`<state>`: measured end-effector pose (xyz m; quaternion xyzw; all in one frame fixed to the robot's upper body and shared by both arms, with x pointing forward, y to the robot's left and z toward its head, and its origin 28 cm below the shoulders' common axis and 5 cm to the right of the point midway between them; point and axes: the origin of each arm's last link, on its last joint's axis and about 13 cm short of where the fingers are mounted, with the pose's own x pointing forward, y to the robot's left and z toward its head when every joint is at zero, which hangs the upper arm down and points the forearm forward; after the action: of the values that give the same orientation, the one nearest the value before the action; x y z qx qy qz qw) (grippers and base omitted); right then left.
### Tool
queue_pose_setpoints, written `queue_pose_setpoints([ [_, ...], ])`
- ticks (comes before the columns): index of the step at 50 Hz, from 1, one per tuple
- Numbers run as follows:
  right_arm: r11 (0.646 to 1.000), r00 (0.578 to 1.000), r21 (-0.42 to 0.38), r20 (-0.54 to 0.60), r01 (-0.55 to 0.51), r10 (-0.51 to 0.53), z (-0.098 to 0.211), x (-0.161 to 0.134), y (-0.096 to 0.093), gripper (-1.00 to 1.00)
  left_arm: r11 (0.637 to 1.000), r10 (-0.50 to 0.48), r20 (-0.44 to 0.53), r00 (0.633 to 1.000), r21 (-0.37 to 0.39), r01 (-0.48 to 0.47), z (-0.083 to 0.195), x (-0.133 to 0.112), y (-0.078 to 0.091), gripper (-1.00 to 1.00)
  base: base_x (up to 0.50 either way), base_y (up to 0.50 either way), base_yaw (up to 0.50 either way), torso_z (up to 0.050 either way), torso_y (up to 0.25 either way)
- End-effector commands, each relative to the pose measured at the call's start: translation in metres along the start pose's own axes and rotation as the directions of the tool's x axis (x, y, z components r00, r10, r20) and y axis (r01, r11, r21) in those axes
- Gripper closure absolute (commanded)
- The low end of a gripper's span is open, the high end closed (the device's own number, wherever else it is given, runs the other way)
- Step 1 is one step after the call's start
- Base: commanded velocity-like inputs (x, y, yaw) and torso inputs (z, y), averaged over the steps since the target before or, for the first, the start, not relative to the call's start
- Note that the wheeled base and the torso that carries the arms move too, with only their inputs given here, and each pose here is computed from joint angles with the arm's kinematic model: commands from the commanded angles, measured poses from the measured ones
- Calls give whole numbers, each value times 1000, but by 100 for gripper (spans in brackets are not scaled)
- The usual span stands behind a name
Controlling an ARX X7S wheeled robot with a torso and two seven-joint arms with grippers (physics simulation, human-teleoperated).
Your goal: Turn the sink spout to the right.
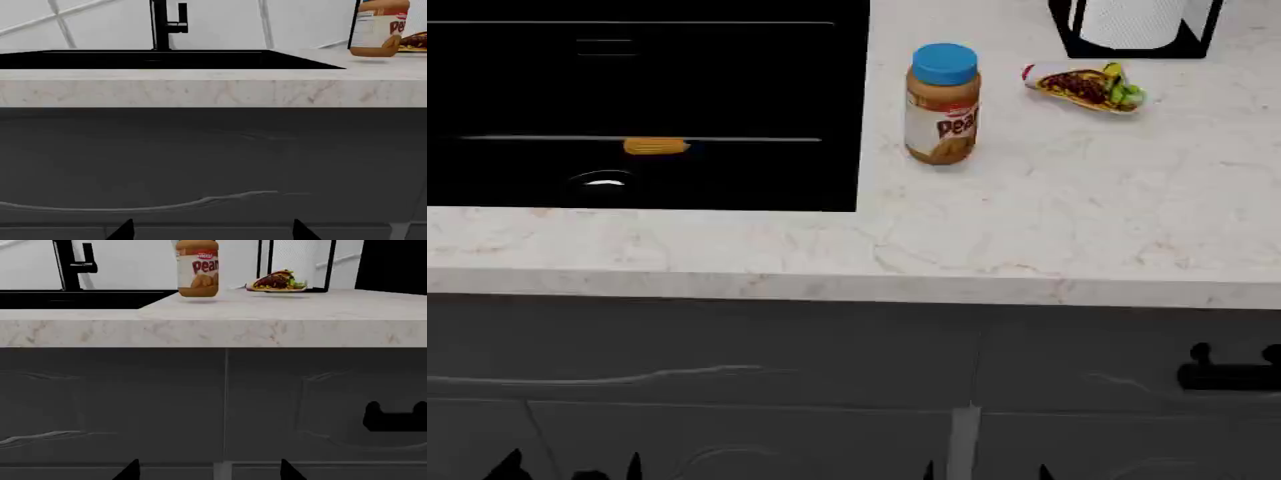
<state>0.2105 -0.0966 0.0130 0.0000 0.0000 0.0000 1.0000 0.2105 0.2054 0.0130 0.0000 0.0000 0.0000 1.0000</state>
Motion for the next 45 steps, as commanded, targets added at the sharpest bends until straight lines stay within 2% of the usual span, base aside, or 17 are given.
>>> queue_pose_setpoints([
  [1,1000,1000,-9,0,0,0,0,0,0,-100,1000,0,0,1000,10,0,0,0,0,-100,0,0,0,0,0],
  [14,1000,1000,-12,2,12,-12,6,-2,1,-100,999,-28,43,999,-28,29,2,-3,1,-100,0,0,0,0,0],
  [15,1000,1000,-13,3,12,-12,4,-1,0,-100,996,-58,59,997,-58,62,3,-5,1,-100,0,0,0,0,0],
  [16,1000,1000,-14,3,12,-12,5,-1,0,-100,997,-48,46,998,-57,51,3,-4,2,-100,0,0,0,20,0],
  [17,1000,1000,-13,3,13,-13,6,-1,0,-100,993,-74,72,995,-82,79,5,-6,2,-100,0,0,0,44,0],
  [21,1000,1000,-13,-3,8,-8,5,-1,1,-100,994,-100,76,992,-43,103,3,-7,-1,-100,0,0,0,50,0],
  [25,1000,1000,-13,-2,11,-11,2,-1,0,-100,995,-77,69,995,-51,81,3,-5,1,-100,0,0,0,50,0],
  [45,1000,1000,-16,0,15,-15,7,-2,1,-100,995,-87,79,993,-44,91,4,-6,0,-100,0,0,0,50,0],
])
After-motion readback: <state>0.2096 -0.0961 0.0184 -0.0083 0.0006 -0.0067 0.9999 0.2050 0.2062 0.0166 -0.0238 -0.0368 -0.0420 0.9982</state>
